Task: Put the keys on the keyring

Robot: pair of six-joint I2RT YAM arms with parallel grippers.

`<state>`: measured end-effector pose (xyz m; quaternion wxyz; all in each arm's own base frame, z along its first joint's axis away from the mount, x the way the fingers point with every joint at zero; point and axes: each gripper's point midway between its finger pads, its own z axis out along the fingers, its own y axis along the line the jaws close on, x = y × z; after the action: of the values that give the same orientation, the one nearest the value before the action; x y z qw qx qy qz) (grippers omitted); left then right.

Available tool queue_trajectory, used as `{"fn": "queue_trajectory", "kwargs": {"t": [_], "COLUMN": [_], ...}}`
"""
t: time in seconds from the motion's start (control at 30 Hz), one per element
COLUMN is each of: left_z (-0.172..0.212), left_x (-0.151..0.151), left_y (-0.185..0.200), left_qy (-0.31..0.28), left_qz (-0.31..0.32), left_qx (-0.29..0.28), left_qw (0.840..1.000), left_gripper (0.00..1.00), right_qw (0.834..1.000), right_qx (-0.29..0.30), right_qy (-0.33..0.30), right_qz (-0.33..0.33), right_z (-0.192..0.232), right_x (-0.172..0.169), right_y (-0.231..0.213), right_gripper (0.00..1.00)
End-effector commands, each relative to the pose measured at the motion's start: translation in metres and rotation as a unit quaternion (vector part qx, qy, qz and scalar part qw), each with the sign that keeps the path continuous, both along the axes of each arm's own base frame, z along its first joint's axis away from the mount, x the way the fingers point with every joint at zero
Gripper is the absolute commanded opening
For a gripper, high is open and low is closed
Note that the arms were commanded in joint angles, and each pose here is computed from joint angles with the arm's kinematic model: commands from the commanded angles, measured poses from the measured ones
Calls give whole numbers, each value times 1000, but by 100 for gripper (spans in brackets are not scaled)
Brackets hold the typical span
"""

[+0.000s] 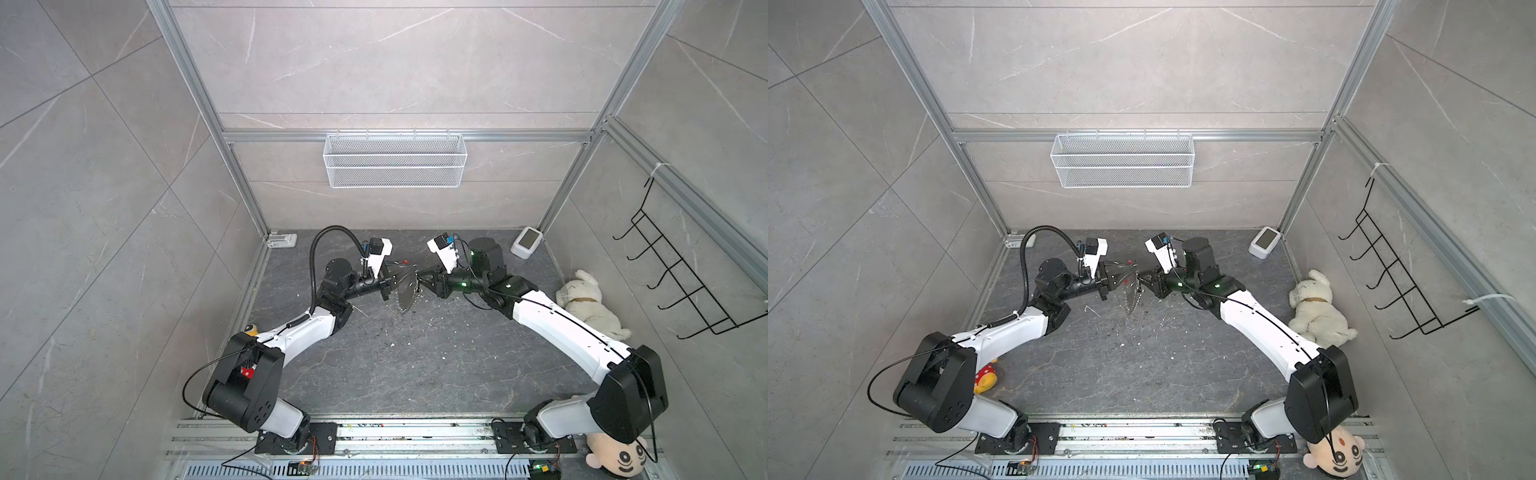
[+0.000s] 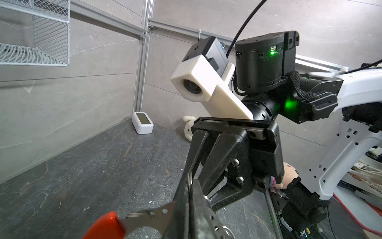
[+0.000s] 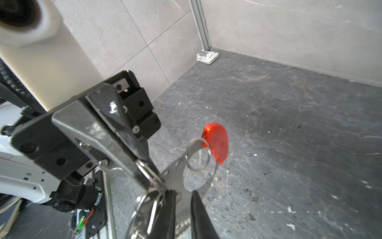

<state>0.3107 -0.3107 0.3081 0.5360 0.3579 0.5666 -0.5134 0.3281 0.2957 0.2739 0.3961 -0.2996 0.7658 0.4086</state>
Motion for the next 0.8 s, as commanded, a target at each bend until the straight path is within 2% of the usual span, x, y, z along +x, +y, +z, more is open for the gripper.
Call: {"fn": "queue_trajectory", "kwargs": {"t": [0.0,0.13,0.27,0.43,0.6,0.77], "left_z": [34,34,36,39,44,45], "left_x": [-6,-9,-15,-19,-19,-19], "left_y": [0,-1,-1,-2,-3,-4], "left_qy": [-50,-52,-59,-53,-47,-43], "left_qz": [-16,-26,-45,-69,-80,-87], "left_qx": [-33,-35,-30,-28,-35,-39], "left_qw": [998,998,997,996,995,994], "left_gripper": [0,0,0,0,0,0], "right_qw": [999,999,996,998,993,989], "right_qx": [30,3,7,44,103,130], "right_qy": [-19,-26,-28,-44,-26,-21], "right_qz": [14,-40,-84,-28,44,64], "right_z": [24,21,29,53,65,69], "right_x": [-2,6,16,1,-10,-15], "right_y": [8,-15,-50,-43,-24,-20], "right_gripper": [18,17,17,20,20,19]}}
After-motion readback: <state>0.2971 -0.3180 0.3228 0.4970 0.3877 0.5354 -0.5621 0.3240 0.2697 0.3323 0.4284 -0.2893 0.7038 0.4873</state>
